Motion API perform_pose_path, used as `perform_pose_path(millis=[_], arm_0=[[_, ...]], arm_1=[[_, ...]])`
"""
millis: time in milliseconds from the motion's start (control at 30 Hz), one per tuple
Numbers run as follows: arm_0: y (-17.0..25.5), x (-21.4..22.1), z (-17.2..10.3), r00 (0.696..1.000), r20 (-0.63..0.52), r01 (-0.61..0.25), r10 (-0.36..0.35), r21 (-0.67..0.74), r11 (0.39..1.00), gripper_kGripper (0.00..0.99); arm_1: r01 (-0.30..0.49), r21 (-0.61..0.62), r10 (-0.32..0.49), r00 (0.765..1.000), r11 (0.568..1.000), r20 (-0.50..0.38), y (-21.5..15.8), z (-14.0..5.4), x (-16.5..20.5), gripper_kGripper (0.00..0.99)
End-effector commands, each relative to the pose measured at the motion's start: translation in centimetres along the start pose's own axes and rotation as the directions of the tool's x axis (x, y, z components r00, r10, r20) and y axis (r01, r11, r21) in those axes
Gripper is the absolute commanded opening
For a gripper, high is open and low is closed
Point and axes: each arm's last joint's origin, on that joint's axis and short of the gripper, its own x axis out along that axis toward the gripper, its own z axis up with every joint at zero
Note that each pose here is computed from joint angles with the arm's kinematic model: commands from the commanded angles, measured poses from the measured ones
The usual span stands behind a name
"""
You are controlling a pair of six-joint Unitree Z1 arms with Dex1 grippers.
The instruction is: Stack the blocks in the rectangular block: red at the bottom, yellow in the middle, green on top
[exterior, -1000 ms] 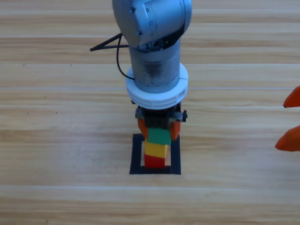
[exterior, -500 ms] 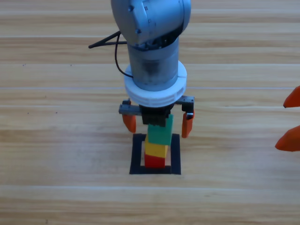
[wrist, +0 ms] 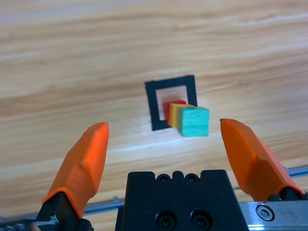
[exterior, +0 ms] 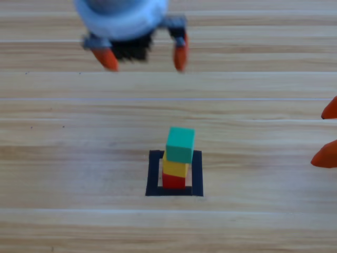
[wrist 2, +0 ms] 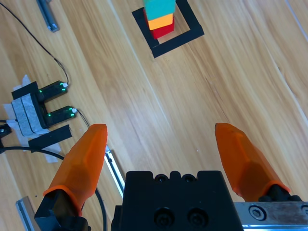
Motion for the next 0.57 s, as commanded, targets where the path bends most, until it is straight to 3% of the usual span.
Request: perform_pose_path(millis=[33,333,567], arm_0=[[5.4,-6.1,-1.8,0.986,0.164,0.024,-0.039,0.093,0.995,0.990],[14.8,-2.8,-12.2,0.904,0.297,0.188,-0.308,0.371,0.909,0.990],[16.7,-1.2,-14.9,0.879,0.293,0.222,-0.375,0.445,0.868,0.990]], arm_1=[[0.012,-0.024,-0.012,1.000,1.000,-0.005,0.6,-0.2,0.3,0.983],[0.007,-0.022,-0.008,1.000,1.000,-0.004,0.6,-0.2,0.3,0.983],[0.004,-0.022,-0.004,1.000,1.000,-0.006,0.6,-0.2,0.4,0.983]])
